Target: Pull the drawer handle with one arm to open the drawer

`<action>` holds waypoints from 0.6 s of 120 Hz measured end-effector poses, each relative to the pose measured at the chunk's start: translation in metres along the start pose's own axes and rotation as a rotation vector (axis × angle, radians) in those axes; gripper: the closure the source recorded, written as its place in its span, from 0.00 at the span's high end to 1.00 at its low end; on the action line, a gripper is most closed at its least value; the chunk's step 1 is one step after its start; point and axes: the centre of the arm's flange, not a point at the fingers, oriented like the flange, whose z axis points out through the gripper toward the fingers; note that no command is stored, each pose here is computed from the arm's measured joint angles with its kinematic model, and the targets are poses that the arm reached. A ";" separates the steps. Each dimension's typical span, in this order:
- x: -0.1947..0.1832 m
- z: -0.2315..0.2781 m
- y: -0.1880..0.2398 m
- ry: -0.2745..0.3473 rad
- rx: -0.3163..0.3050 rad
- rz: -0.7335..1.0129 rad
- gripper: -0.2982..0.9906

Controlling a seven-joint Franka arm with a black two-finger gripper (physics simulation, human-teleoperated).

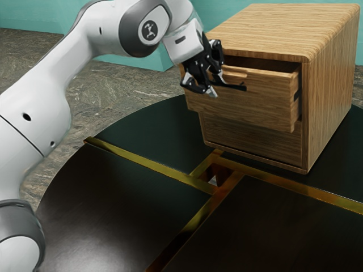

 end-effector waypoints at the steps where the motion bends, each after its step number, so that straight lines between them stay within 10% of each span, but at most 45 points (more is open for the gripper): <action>1: 0.000 -0.001 0.000 0.000 0.000 -0.001 0.35; 72: -0.006 -0.011 0.011 -0.002 -0.070 -0.035 0.29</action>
